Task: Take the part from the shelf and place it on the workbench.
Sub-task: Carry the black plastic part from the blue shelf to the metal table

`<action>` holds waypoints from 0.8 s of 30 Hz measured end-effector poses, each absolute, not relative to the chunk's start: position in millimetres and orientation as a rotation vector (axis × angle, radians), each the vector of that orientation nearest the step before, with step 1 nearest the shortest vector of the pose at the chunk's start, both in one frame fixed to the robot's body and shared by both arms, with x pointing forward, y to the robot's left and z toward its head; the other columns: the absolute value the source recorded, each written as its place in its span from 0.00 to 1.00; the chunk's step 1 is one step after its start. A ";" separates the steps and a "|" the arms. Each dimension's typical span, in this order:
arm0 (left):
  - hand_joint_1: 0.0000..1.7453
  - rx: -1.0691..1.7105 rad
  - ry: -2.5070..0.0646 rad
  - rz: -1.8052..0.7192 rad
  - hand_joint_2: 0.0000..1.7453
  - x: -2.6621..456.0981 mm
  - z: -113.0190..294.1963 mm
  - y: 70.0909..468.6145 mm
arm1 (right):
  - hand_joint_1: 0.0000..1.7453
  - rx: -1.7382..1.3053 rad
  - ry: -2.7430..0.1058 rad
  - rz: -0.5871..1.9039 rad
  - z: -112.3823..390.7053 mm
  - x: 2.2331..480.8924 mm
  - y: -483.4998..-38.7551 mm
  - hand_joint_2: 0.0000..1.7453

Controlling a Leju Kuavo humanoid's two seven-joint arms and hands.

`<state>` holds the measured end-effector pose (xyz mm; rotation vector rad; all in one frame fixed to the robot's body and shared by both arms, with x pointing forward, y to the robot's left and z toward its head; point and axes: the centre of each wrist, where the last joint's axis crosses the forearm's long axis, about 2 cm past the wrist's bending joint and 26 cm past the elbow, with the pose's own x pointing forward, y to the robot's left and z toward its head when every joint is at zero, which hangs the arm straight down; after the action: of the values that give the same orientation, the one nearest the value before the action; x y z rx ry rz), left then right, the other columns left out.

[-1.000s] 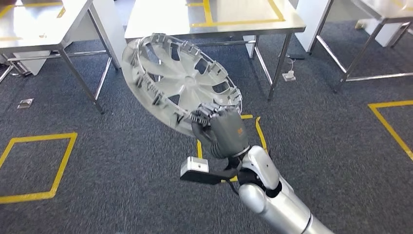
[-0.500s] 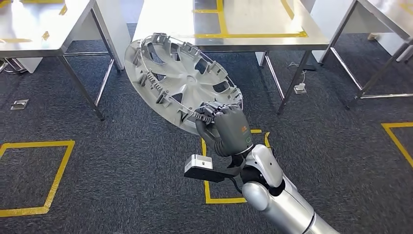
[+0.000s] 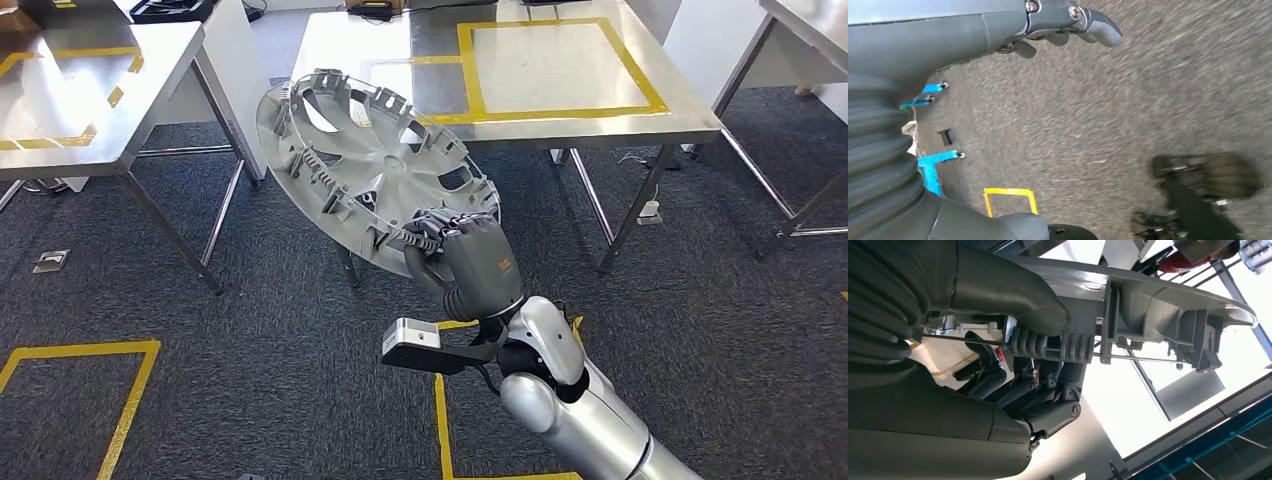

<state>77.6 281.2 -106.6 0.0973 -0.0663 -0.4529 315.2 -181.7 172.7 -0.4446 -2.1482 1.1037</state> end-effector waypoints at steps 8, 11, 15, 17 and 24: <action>0.00 0.116 -0.110 -0.467 1.00 93.2 -103.6 283.9 | 1.00 -0.572 -2.218 1.007 215.8 337.5 -185.0 1.00; 0.00 0.105 -0.117 -0.476 1.00 94.5 -103.3 283.7 | 1.00 -0.636 -2.212 0.959 234.6 352.8 -201.5 1.00; 0.00 0.100 -0.112 -0.483 1.00 91.3 -104.0 282.2 | 1.00 -0.717 -2.179 0.903 245.7 370.1 -236.6 1.00; 0.00 0.096 -0.109 -0.485 1.00 90.1 -104.2 281.5 | 1.00 -0.751 -2.162 0.886 249.3 376.9 -251.7 1.00; 0.00 0.085 -0.100 -0.490 1.00 87.3 -104.8 281.8 | 1.00 -0.822 -2.144 0.837 271.2 395.2 -277.9 1.00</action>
<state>87.3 281.8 -104.8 0.0849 -0.1001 -0.4897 395.2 -277.9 271.2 -0.8224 -2.1442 0.8371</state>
